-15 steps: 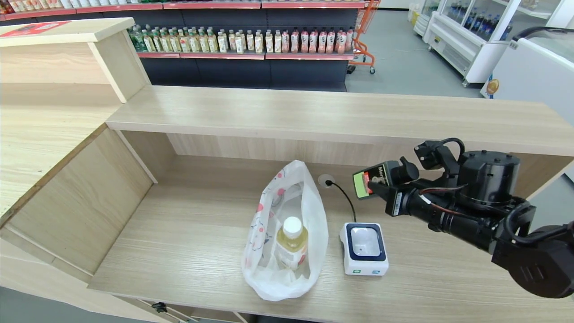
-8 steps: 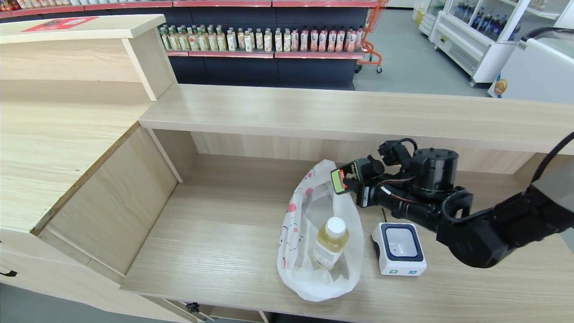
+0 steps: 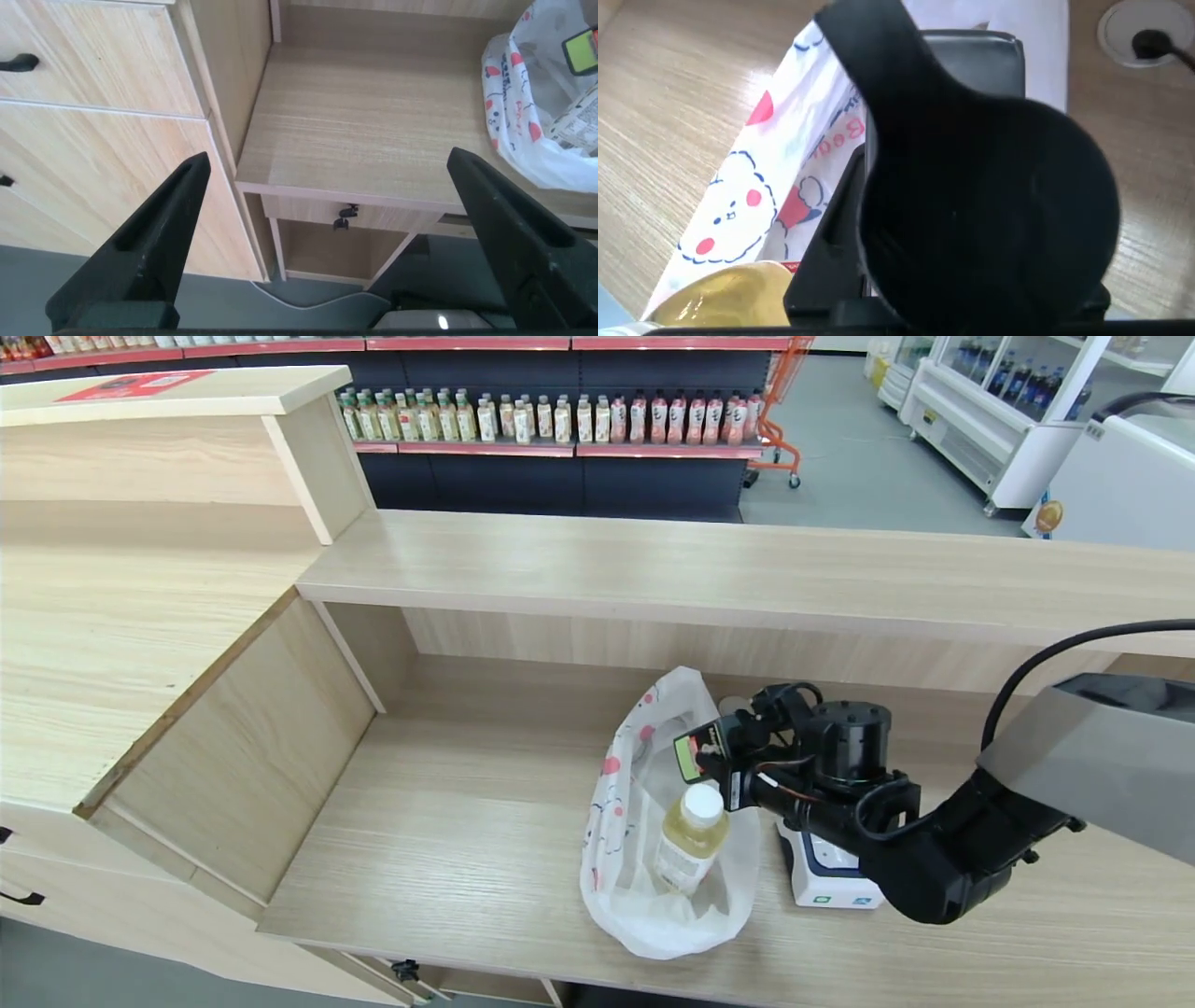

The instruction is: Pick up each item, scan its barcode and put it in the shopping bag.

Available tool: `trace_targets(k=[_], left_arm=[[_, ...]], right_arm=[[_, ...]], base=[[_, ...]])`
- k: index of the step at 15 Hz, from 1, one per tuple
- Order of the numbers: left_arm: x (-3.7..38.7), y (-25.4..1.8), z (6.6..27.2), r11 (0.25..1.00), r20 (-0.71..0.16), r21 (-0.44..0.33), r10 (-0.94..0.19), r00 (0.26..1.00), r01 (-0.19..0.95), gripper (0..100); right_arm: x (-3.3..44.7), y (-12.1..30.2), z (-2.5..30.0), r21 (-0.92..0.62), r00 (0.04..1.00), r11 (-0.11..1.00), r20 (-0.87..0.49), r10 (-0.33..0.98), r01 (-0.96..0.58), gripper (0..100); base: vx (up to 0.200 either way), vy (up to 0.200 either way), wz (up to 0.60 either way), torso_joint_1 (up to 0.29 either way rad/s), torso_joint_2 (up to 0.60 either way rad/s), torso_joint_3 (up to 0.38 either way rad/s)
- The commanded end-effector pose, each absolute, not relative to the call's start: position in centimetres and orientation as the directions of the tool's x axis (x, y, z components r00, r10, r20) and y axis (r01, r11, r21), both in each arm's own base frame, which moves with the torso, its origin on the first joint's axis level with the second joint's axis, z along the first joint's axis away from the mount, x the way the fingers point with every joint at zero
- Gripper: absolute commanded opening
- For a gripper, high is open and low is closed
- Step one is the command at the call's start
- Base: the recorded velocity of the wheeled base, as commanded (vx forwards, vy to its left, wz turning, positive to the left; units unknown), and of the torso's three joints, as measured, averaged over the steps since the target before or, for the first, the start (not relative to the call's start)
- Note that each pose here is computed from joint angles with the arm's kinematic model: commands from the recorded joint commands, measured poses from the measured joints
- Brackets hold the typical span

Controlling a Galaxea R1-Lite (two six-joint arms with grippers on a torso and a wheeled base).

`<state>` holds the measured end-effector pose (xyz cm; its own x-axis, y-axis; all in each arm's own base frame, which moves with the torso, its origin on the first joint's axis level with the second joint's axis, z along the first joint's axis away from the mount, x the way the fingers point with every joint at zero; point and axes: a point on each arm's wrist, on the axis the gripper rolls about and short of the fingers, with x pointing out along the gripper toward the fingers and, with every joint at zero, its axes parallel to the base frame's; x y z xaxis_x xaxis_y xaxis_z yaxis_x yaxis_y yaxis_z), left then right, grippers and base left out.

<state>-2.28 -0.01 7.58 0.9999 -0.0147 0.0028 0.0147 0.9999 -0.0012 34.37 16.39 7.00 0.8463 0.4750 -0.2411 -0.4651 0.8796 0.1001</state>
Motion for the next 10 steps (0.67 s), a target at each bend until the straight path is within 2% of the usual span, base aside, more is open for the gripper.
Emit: trace_targets(k=[1, 10], left_arm=[[-2.3, 0.0, 7.6, 1.000, 0.003, -0.002, -0.014, 1.000, 0.014, 100], [-2.3, 0.0, 7.6, 1.000, 0.002, -0.002, -0.015, 1.000, 0.015, 100]], right_arm=[[34.6, 16.5, 5.8, 0.103, 0.838, 0.880, -0.270, 0.474, -0.465, 0], [35.0, 17.0, 3.5, 0.108, 0.831, 0.868, -0.251, 0.496, -0.485, 0]], base=[[0.000, 0.000, 0.00, 0.000, 0.00, 0.000], [0.000, 0.000, 0.00, 0.000, 0.00, 0.000]])
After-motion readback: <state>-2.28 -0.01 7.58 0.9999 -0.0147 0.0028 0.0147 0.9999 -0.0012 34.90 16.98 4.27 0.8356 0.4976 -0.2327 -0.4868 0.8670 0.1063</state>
